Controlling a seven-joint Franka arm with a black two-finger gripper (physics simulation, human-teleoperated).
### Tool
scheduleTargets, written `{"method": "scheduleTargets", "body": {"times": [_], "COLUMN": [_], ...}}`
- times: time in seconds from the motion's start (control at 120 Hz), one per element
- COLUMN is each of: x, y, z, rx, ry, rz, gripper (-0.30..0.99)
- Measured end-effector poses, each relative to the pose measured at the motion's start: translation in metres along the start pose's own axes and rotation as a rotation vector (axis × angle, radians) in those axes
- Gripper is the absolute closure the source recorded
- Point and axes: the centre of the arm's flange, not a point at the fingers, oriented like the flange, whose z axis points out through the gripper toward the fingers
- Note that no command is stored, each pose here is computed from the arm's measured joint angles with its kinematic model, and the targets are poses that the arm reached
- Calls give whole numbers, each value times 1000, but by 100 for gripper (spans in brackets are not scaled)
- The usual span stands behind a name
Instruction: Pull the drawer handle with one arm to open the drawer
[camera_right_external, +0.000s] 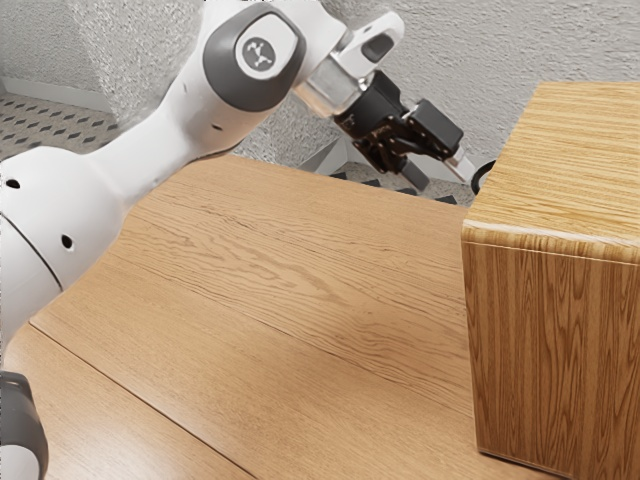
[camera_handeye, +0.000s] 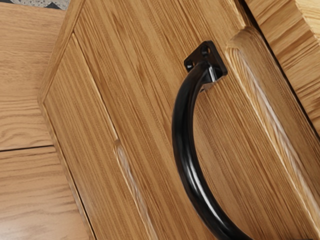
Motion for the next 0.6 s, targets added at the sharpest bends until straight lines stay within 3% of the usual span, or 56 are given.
{"method": "scheduleTargets", "body": {"times": [0.6], "x": [2], "y": [-3], "z": [15], "rx": [-9], "ry": [-5], "rz": [1], "gripper": [0]}}
